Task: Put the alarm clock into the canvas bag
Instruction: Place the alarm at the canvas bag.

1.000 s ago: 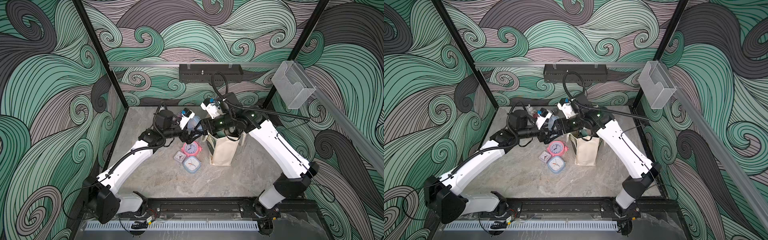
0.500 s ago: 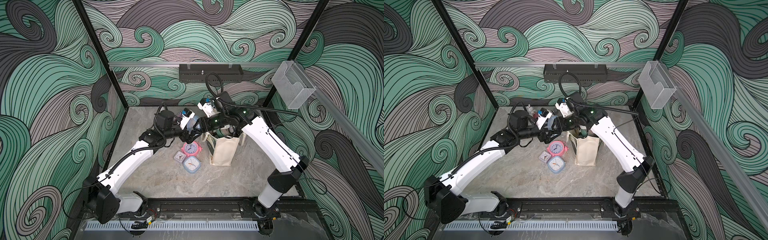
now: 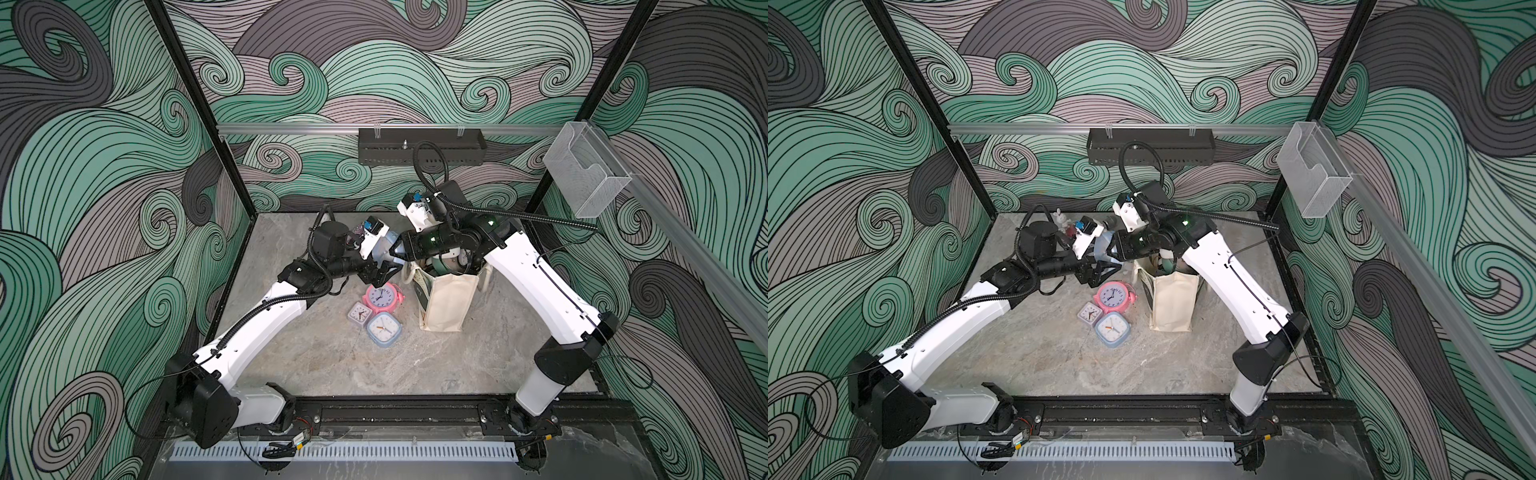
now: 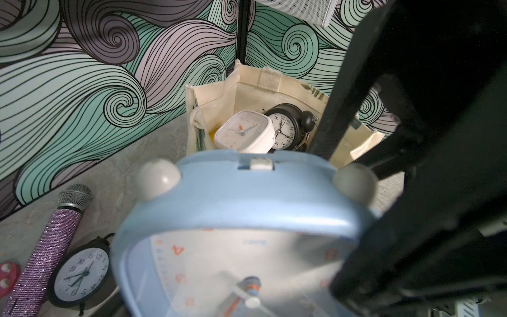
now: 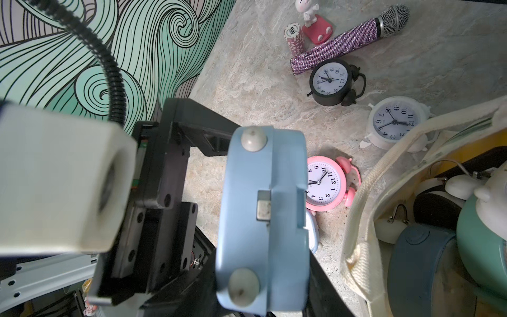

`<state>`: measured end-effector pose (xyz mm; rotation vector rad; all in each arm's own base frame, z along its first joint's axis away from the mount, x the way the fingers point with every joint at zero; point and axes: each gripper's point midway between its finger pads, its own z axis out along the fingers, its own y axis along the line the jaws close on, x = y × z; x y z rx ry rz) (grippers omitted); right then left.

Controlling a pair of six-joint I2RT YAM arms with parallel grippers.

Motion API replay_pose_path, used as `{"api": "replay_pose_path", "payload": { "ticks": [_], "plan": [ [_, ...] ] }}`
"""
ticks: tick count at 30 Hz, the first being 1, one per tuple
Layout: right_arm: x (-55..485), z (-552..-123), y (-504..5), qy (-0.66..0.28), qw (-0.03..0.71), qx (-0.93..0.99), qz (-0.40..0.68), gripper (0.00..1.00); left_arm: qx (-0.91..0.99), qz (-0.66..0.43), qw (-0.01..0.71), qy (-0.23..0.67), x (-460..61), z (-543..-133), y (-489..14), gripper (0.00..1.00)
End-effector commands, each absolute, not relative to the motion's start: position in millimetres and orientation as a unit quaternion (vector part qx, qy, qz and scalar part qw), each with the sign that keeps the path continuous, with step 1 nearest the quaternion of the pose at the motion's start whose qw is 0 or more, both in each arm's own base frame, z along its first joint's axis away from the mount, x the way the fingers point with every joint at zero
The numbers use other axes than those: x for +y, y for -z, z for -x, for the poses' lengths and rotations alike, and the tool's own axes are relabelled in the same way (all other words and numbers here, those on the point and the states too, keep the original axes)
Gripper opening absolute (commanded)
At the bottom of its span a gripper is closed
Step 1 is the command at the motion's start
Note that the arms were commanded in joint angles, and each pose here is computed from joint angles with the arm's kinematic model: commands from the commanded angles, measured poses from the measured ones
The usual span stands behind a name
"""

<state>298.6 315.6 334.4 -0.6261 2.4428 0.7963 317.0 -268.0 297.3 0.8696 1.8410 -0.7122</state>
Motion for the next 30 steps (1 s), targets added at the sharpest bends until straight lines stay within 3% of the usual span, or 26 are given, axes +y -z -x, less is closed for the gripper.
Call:
{"api": "replay_pose_path", "payload": {
  "ticks": [1, 7, 14, 24, 30],
  "plan": [
    [306.6, -298.3, -351.9, -0.294, 0.268, 0.89, 0.225, 0.2, 0.749, -0.333, 0.492, 0.292, -265.3, -317.8, -313.9, 0.99],
    [241.3, -316.6, -398.3, -0.243, 0.368, 0.882, 0.167, 0.22, 0.788, -0.245, 0.486, 0.287, -252.7, -332.6, -317.9, 0.99],
    [158.7, -339.1, -364.0, -0.173, 0.36, 0.915, 0.051, 0.22, 0.814, -0.19, 0.457, 0.303, -251.8, -333.0, -301.6, 0.99],
    [166.1, -329.5, -318.1, -0.181, 0.297, 0.932, 0.099, 0.21, 0.827, -0.251, 0.358, 0.353, -305.0, -317.2, -286.0, 0.92],
    [178.2, -325.0, -298.0, -0.175, 0.273, 0.935, 0.145, 0.18, 0.831, -0.25, 0.347, 0.356, -309.5, -315.6, -275.5, 0.92]
  ]
}}
